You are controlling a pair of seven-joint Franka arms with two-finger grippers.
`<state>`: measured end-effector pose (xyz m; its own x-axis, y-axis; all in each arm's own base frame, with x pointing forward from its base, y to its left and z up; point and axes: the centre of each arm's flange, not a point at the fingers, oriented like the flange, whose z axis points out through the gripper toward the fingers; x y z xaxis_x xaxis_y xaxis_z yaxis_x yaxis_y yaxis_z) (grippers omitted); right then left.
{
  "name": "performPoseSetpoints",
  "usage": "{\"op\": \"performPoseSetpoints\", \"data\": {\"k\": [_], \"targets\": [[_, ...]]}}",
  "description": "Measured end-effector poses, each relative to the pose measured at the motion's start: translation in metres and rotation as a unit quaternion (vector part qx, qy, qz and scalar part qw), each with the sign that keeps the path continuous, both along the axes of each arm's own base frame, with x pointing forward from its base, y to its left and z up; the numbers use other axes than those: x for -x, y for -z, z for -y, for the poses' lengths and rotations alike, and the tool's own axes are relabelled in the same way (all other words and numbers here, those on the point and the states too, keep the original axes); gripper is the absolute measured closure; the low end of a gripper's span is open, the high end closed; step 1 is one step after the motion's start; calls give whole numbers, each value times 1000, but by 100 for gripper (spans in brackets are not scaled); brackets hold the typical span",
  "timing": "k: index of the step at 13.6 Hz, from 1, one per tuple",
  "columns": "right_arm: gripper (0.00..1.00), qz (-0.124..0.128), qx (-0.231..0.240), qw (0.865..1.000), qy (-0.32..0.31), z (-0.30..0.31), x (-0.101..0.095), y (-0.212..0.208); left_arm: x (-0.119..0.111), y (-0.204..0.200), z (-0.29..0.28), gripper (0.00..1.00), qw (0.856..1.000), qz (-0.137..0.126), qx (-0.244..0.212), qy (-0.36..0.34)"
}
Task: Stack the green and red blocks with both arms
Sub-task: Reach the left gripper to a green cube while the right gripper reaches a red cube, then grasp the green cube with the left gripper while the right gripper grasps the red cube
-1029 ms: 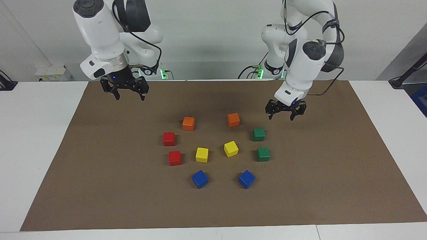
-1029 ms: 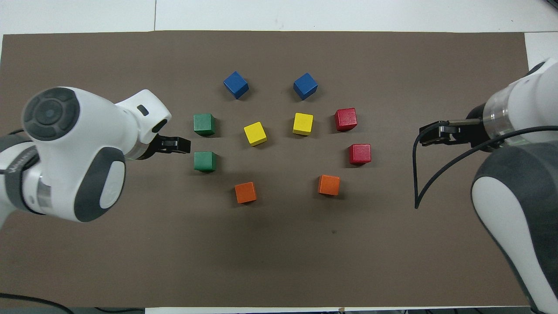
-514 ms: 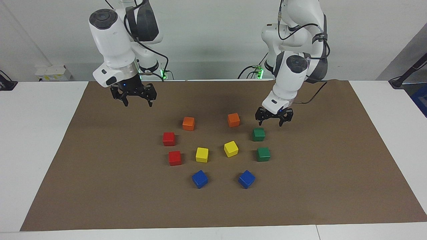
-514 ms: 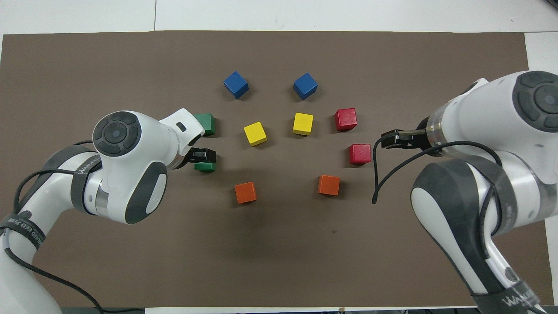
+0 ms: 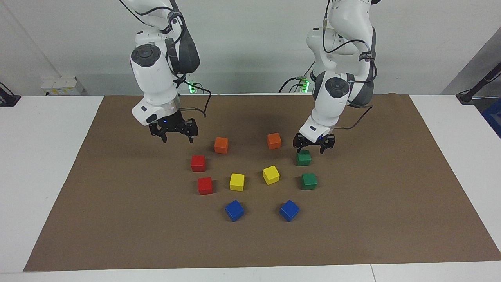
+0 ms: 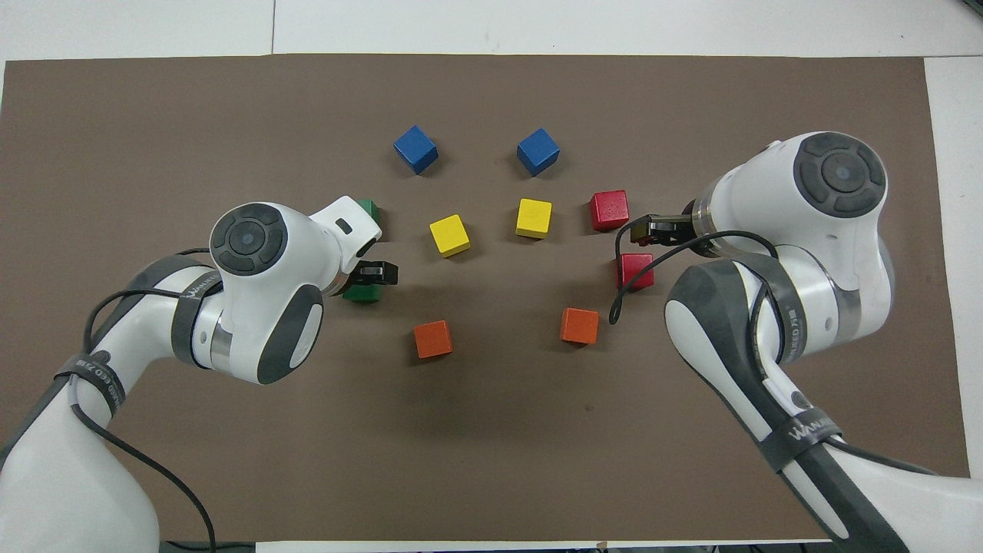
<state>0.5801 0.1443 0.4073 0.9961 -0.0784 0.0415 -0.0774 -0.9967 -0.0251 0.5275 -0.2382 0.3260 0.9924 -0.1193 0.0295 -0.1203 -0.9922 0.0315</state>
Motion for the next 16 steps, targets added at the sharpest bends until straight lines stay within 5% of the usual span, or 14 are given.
{"op": "performPoseSetpoints", "data": {"k": [6,9,12,16], "targets": [[0,0,-7,1000,19,-25,-6,37,3,26,9,0,1000,-13,-5,6],[0,-11,-4,1000,19,-26,-7,52,3,26,9,12,1000,-13,-5,5],[1,-14,-5,1000,21,-23,-5,70,1,26,5,45,1000,-14,-7,2],[0,-12,-5,1000,20,-22,3,89,-22,-8,-30,45,999,-24,-13,-32]]}}
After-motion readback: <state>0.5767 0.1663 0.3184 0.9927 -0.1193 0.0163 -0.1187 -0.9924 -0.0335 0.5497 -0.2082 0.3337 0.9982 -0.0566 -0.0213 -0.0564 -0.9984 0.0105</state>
